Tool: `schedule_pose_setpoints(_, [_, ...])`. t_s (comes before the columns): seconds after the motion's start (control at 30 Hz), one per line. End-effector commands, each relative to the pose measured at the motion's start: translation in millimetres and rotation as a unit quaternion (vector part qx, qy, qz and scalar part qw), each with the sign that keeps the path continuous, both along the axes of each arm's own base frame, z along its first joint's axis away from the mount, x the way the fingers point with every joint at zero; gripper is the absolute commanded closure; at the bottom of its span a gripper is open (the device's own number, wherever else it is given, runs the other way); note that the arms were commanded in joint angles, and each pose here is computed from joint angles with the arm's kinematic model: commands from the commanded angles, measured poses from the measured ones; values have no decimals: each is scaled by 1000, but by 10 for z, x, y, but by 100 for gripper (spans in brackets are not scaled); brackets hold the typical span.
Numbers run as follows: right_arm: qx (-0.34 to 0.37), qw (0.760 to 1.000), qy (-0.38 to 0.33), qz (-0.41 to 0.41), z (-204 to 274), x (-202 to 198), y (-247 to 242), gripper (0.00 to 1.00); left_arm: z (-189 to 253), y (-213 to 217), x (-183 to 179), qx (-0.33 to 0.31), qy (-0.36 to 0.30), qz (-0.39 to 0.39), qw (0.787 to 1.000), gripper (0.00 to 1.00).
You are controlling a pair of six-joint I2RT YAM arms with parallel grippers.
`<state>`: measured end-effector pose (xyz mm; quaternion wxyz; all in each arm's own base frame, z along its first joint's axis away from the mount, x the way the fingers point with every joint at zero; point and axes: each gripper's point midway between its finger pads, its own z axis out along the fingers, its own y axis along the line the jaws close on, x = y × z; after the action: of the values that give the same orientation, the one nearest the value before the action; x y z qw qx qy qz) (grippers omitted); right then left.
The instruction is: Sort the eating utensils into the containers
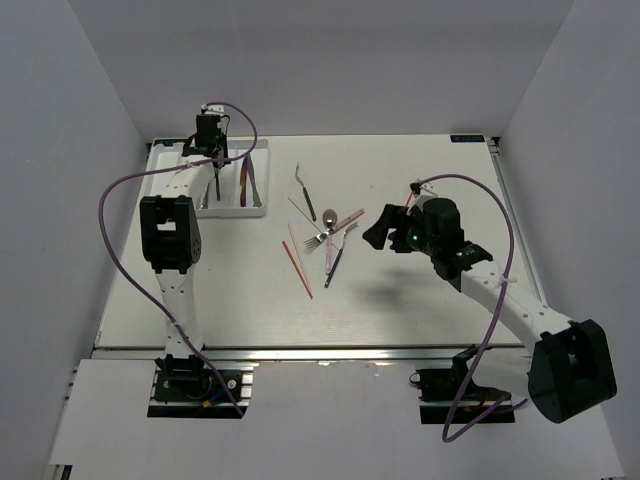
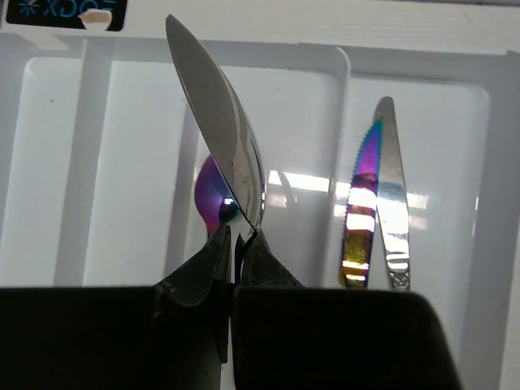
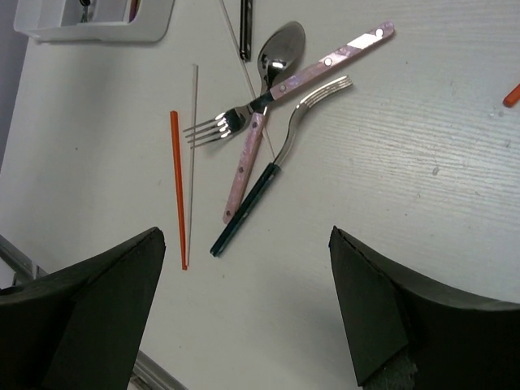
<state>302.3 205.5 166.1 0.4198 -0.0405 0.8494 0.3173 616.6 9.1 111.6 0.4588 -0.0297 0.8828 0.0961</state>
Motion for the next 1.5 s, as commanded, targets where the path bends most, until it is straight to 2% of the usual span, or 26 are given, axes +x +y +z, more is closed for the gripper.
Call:
schedule_pose_setpoints(0.0, [11,1000,-15,5,44,42,51,13,492,64,125,-6,-66,-1,998,94])
schedule_pose_setpoints(0.07, [11,1000,-11,6,22,48,61,13,338,65,109,-5,-49,-1,999,94])
schedule_pose_setpoints(0.13, [10,1000,-10,6,24,62,64,13,258,72,83,-14,-42,12,999,86])
schedule_pose_setpoints(0.17, [10,1000,-11,6,31,65,65,13,254,79,53,-12,-40,15,999,78])
schedule_pose_setpoints(0.2, [11,1000,-14,5,54,75,67,13,264,94,34,-14,-40,20,999,60])
schedule_pose_setpoints(0.27, [11,1000,-17,7,76,85,73,13,291,99,-12,-15,-42,23,999,41])
schedule_pose_setpoints(0.3, [11,1000,-18,7,95,94,77,13,416,93,-28,-21,-54,25,998,32])
schedule_pose_setpoints(0.37, [12,1000,-20,10,118,103,92,13,563,87,-55,-26,-66,27,997,27])
schedule_pose_setpoints(0.4, [14,1000,-20,13,143,120,113,13,862,61,-91,-40,-91,27,995,22])
schedule_pose_setpoints(0.5, [17,999,-23,17,163,157,152,13,1240,29,-161,-59,-123,28,990,19])
schedule_pose_setpoints(0.57, [7,1000,-21,23,125,221,219,13,1646,-36,-270,-90,-153,26,984,2])
schedule_pose_setpoints(0.67, [-63,998,22,-1,-93,288,302,15,2168,-150,-524,-150,-178,28,972,2])
schedule_pose_setpoints(0.73, [-125,990,31,-49,-268,404,284,15,2321,-243,-725,-201,-181,35,962,2])
schedule_pose_setpoints(0.8, [-144,988,28,-47,-213,386,501,21,2358,-300,-1120,-230,-171,35,957,2])
schedule_pose_setpoints(0.83, [-165,984,37,-58,-338,418,534,23,2322,-338,-1260,-236,-167,25,957,2])
schedule_pose_setpoints(0.87, [-163,985,29,-53,-250,432,695,31,1919,-347,-1438,-236,-132,29,962,2])
schedule_pose_setpoints(0.9, [-175,982,41,-55,-318,416,721,37,2084,-317,-1707,-231,-155,25,960,2])
schedule_pose_setpoints(0.93, [-189,979,52,-57,-443,437,762,44,1983,-283,-1846,-225,-149,32,962,2])
schedule_pose_setpoints(0.97, [-190,979,55,-57,-475,426,829,53,1640,-237,-2020,-211,-115,46,970,2])
schedule_pose_setpoints(1.0, [-189,979,51,-59,-448,472,891,54,1684,-208,-2196,-197,-120,40,972,2])
schedule_pose_setpoints(1.1, [-212,973,66,-64,-620,531,982,64,1348,-183,-2579,-175,-89,49,979,2])
schedule_pose_setpoints(1.17, [-230,968,84,-59,-830,538,1010,67,1310,-222,-2652,-180,-119,34,976,2])
schedule_pose_setpoints(1.2, [-232,967,89,-59,-872,547,1025,68,1132,-239,-2735,-184,-105,34,977,2])
schedule_pose_setpoints(1.33, [-246,962,107,-51,-1091,544,1109,69,1087,-185,-2828,-174,-99,47,979,2])
schedule_pose_setpoints(1.47, [-253,959,116,-45,-1202,533,1164,69,1087,-272,-2793,-187,-94,28,977,2])
